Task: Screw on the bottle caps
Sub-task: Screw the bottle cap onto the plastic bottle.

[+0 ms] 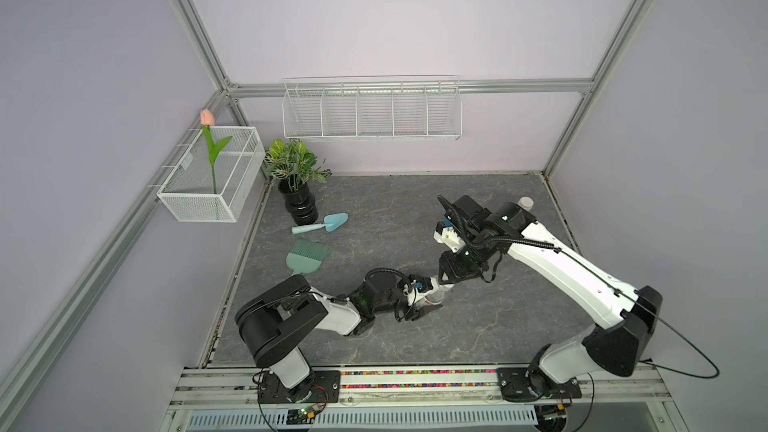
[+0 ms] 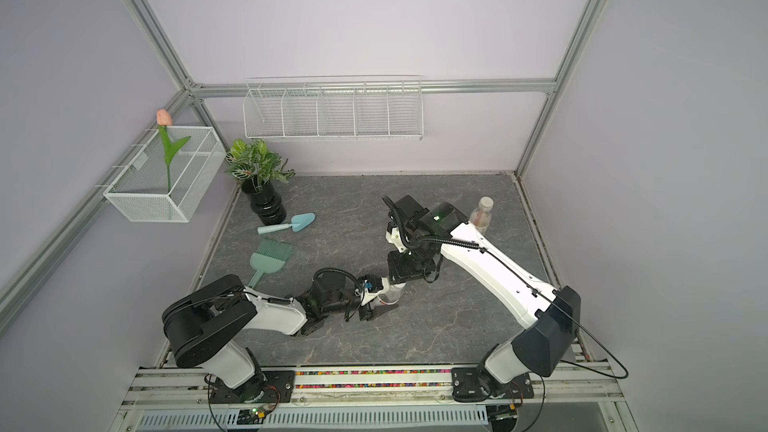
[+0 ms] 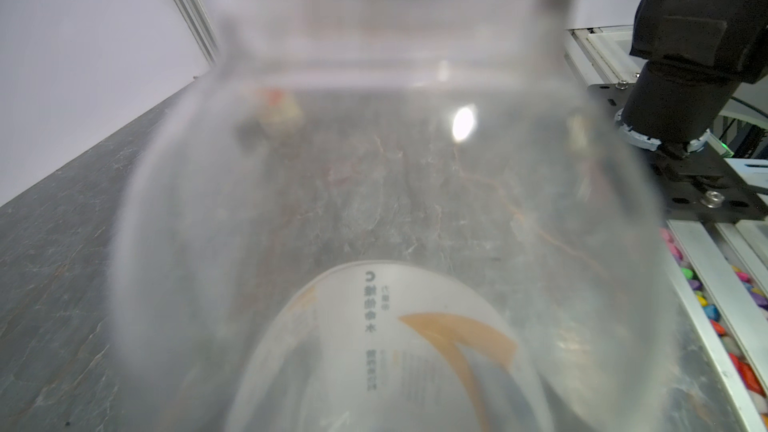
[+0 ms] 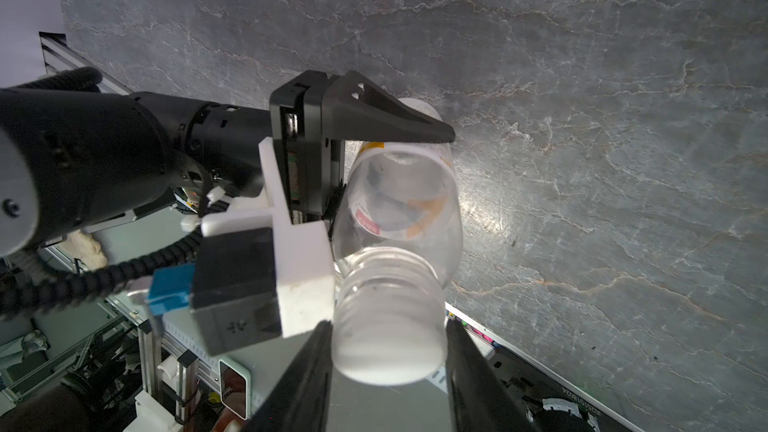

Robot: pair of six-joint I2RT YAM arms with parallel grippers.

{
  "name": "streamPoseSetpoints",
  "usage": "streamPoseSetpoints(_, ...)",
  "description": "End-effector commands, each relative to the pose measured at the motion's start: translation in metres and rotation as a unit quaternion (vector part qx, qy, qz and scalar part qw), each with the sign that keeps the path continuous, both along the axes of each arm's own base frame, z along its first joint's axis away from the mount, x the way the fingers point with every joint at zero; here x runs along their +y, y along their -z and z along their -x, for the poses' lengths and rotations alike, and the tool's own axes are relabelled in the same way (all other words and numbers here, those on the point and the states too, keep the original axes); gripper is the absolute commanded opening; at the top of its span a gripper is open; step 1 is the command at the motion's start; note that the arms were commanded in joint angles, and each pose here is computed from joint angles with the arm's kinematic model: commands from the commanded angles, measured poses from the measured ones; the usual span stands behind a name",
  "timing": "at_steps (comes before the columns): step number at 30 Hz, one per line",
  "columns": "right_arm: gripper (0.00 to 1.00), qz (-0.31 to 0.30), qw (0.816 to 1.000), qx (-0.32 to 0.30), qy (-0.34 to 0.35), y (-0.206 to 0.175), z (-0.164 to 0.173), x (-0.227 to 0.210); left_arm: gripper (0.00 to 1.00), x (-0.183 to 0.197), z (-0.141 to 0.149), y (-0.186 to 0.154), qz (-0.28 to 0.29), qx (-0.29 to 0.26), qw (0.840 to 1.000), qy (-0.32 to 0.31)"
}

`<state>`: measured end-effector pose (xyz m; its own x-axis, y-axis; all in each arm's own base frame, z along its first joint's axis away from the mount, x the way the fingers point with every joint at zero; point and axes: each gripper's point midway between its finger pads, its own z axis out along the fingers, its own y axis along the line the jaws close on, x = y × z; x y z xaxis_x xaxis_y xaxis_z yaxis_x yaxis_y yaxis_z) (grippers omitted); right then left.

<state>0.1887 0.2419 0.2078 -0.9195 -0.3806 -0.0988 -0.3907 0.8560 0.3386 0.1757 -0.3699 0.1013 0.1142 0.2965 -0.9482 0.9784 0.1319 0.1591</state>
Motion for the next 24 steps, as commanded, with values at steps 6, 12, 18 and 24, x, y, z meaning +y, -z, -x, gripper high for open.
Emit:
streamPoseSetpoints(6, 0.45, -0.006, 1.000, 0.009, -0.006, 0.006, 0.000, 0.008, 0.66, -0.005, 0.003, -0.011, 0.018, -0.022, 1.000, 0.010)
streamPoseSetpoints(12, 0.48, -0.007, 1.000, 0.016, 0.006, 0.012, 0.003, 0.008, 0.67, -0.006, 0.003, -0.010, 0.017, -0.023, 1.000, 0.009)
streamPoseSetpoints(18, 0.52, -0.001, 1.000, 0.011, 0.008, 0.009, 0.002, 0.005, 0.66, -0.006, 0.002, -0.008, 0.012, -0.017, 1.000, 0.008)
streamPoseSetpoints(24, 0.63, -0.014, 1.000, -0.012, 0.008, -0.007, 0.002, 0.000, 0.66, -0.006, 0.002, -0.009, 0.018, -0.016, 1.000, 0.005)
